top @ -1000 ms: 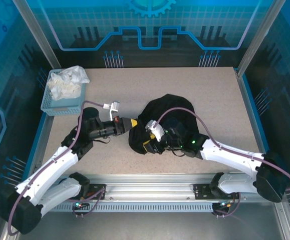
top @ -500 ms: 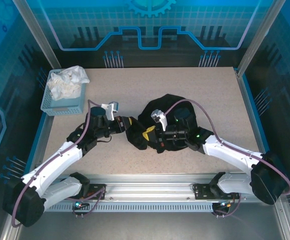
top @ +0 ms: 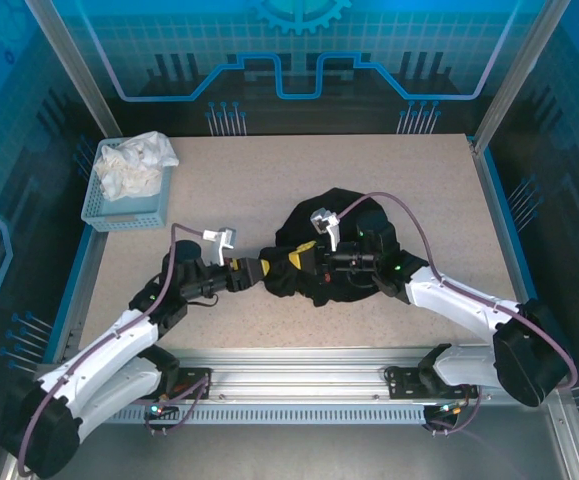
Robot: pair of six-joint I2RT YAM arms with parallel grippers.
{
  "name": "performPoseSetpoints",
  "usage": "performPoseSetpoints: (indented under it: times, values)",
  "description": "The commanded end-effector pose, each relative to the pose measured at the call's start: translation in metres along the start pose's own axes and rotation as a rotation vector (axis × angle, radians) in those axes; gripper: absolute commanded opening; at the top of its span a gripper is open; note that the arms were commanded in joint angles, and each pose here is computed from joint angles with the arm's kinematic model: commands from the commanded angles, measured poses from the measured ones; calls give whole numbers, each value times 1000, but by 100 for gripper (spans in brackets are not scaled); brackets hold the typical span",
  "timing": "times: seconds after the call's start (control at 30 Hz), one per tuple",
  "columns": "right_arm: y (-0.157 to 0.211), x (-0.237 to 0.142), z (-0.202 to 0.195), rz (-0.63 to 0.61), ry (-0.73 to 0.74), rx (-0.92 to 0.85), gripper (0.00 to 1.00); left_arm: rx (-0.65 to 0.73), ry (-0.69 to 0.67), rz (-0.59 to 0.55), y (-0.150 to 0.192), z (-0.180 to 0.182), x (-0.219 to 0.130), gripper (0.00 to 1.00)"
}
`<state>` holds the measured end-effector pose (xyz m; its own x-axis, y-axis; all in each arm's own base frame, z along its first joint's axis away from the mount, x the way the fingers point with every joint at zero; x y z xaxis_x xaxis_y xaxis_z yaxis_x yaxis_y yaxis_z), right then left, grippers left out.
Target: Fold the inside-out t-shirt
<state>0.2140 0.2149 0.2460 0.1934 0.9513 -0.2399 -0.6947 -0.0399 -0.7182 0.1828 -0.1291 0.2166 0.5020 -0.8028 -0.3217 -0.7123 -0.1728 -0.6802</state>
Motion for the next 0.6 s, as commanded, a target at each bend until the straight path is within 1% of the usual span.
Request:
performPoseSetpoints:
  times: [0.0,0.13,0.23,0.3,0.37,0.47,0.57]
  values:
    - [-11,-2,4,-30,-33,-20,0,61,148,-23,-7,-15,5,58]
    - [-11,-4,5,-32,-23,-21,0,66,175,-18,-8,-17,9,49]
    - [-11,-5,4,-37,-12,-21,0,65,133,-13,-6,-15,8,46]
    - [-12,-7,4,-42,-7,-21,0,80,85,-7,-1,-15,4,46]
    - [-13,-7,5,-42,-9,-22,0,112,97,8,3,-21,2,45]
    - [-14,-7,5,-40,-10,-22,0,123,149,44,6,-27,5,45]
    - [-14,-7,5,-40,-13,-25,0,114,133,44,5,-24,10,44]
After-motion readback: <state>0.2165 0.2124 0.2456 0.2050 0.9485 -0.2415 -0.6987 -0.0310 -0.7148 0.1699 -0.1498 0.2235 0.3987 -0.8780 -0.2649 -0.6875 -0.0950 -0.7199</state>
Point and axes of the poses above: each hand's point on the last joint's axis, 136 mm out from that joint toward the fingers, its own x axis out along the fingers, its own z axis along the line the jaws close on, y = z × x, the point moved 10 cm from there along -x, back along the fingers, and after that the axes turned 9 degrees about x, right-handed, at the moved point
